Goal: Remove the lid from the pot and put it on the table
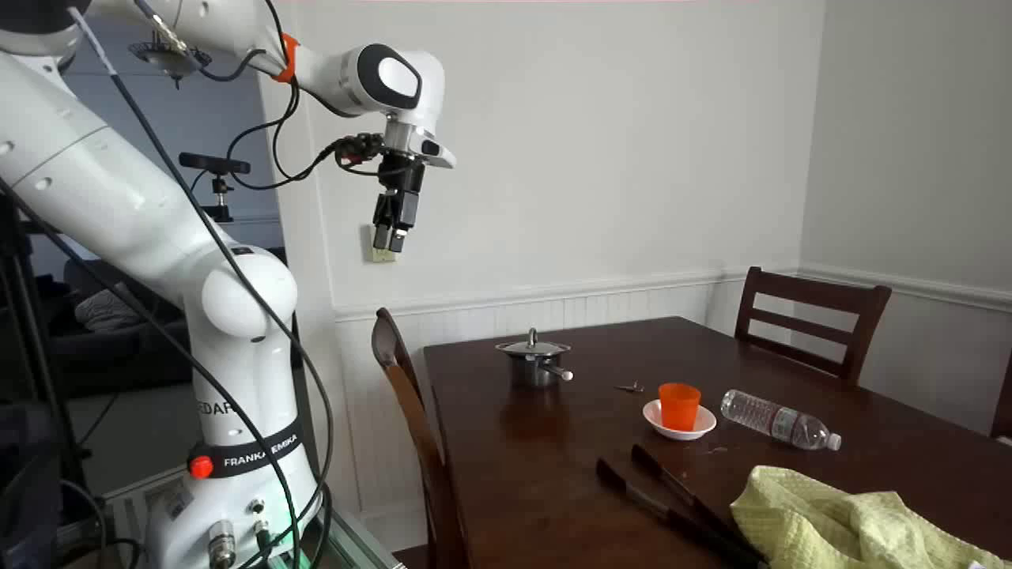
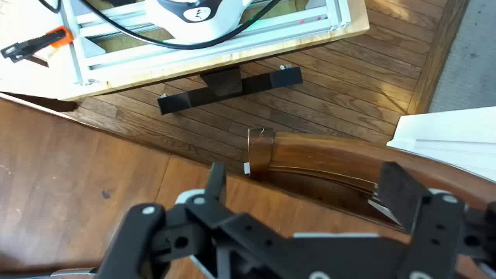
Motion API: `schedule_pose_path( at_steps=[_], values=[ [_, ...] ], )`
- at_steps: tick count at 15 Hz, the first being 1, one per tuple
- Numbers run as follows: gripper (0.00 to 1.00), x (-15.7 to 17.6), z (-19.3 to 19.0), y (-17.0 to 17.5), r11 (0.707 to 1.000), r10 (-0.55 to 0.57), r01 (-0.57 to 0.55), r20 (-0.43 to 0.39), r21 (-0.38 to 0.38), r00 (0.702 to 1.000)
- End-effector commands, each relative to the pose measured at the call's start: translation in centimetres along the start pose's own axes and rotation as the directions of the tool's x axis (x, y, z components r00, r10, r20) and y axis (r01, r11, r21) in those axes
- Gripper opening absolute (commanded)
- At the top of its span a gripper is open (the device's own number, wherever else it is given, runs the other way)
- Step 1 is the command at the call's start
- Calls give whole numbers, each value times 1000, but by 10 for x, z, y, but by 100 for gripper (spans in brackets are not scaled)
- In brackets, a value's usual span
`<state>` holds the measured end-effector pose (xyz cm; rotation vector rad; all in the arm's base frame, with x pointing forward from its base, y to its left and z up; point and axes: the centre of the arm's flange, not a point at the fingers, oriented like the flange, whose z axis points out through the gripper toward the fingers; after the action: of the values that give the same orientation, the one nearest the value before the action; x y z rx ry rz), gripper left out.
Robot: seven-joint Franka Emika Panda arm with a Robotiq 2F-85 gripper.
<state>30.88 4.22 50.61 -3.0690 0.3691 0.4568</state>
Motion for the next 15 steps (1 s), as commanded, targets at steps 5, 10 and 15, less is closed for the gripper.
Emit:
schedule_pose_path(
  at_steps=[5,10,15],
  values=[
    [100,0,0,0,1000,0,0,0,0,1000],
    [100,81,-12,16,995,90,-79,-186,63,979],
    [100,190,-11,42,994,113,-108,-342,34,933]
  ],
)
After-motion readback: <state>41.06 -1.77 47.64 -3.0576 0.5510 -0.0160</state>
